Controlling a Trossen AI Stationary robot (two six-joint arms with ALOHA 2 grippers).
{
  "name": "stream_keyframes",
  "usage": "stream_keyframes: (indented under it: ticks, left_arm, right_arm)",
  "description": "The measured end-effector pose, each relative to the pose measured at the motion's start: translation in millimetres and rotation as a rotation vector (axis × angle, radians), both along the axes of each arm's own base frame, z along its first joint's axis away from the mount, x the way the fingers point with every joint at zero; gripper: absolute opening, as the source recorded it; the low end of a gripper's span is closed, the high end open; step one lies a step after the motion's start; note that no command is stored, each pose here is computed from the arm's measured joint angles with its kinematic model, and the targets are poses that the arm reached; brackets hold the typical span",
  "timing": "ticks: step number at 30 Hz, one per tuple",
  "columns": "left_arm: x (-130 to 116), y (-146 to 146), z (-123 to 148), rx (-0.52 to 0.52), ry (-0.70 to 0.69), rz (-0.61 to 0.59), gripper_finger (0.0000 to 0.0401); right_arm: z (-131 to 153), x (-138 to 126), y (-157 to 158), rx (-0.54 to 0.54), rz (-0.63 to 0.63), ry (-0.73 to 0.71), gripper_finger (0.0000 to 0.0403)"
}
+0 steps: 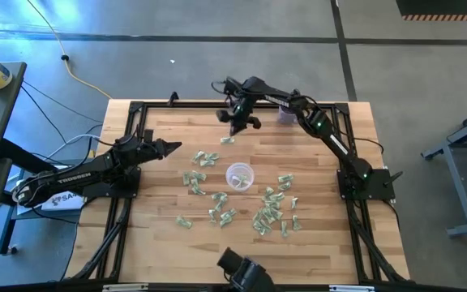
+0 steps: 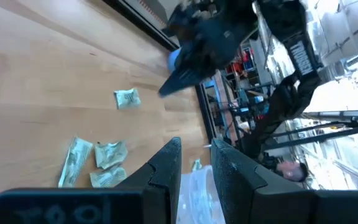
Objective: Pick and place Stevia / Truvia into bins
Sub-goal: Put the green stevia packet into the transparent bin
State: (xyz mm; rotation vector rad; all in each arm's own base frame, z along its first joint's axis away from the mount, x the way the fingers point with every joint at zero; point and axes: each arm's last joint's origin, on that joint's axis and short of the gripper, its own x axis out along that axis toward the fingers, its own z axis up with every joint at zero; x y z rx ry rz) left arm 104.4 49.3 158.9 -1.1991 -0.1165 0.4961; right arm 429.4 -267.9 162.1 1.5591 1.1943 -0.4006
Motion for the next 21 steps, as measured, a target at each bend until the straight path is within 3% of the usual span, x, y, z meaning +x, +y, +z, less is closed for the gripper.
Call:
stream_keyframes:
  ticks: [8,10,12,15,17,21]
  left_arm:
    - [0,0,0,-0.002,0.0,-0.009,0.0124]
    - [0,-1,0,-0.004,-0.002,-0.021,0.0124]
    - [0,-1,0,-0.004,-0.001,-0.023,0.0124]
    - [0,-1,0,-0.003,0.0,-0.022,0.0124]
    - [0,-1,0,-0.001,0.0,-0.022,0.0124]
    - [0,-1,-3,-0.011,0.024,-0.022,0.0124]
  right_arm:
    - [14,-3,-4,-0.11,0.02,-0.023,0.0001]
    - [25,-4,-6,-0.2,0.053,-0.048,0.0001]
    - [42,-5,-6,-0.365,0.114,-0.073,0.0]
    - [71,-7,5,-0.683,0.327,-0.044,0.0]
    - [81,-9,16,-0.867,0.556,0.033,0.0]
    - [81,-10,37,-1.07,0.994,0.319,0.0]
